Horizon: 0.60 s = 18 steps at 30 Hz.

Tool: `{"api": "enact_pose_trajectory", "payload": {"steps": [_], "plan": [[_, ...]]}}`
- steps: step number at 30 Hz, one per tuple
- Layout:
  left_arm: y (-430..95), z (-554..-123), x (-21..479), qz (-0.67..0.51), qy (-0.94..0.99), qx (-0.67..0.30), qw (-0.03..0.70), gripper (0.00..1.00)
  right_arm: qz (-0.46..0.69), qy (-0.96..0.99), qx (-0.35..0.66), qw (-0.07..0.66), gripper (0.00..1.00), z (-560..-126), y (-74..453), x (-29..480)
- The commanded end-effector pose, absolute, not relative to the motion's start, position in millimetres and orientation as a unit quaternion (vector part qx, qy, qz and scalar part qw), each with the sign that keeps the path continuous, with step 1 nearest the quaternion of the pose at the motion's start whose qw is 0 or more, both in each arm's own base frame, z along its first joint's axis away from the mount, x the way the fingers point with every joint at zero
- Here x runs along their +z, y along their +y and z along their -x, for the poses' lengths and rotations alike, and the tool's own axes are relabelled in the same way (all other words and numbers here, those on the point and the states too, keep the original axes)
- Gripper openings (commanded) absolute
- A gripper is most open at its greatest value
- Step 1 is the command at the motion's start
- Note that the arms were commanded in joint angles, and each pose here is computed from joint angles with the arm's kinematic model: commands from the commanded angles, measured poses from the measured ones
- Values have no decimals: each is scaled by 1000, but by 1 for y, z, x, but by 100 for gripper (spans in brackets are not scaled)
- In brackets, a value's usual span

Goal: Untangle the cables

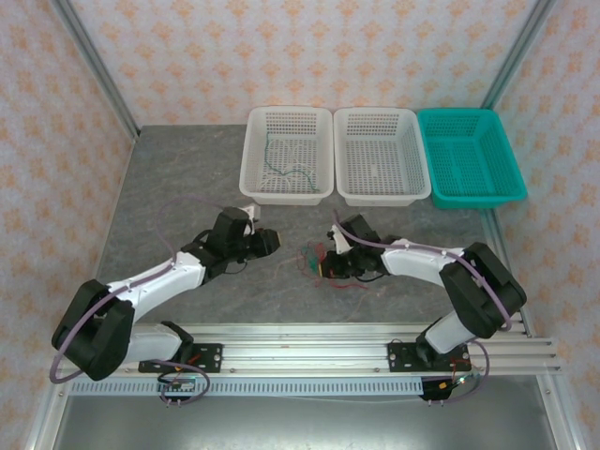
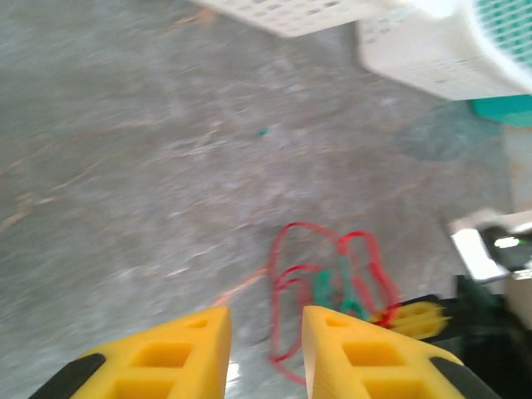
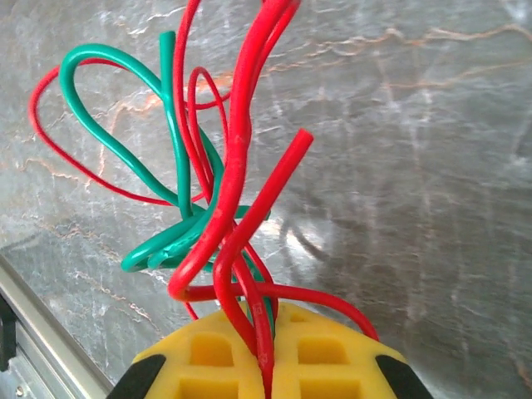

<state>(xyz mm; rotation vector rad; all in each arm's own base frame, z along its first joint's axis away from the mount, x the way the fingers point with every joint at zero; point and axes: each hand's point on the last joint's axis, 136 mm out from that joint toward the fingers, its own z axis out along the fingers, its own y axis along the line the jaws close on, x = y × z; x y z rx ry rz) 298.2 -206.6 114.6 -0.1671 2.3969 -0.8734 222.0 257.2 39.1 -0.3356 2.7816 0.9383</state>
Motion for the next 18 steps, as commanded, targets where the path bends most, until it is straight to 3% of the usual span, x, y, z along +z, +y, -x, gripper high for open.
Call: {"api": "enact_pose_trajectory", "payload": {"steps": [1,4,9,14,18], "plan": [[-209,-297,118,40,900,-318,297,37,146,931,318,107,0,-227,262,50],[-228,-291,120,12,890,-354,287,46,167,923,330,108,0,-221,269,56],[-247,-292,112,16,896,-362,257,48,196,903,362,125,0,-218,278,74],[-250,-301,96,49,899,-361,243,35,192,896,371,151,0,-222,279,86],[-268,-307,102,61,876,-416,235,35,193,892,383,144,0,-219,282,85]]}}
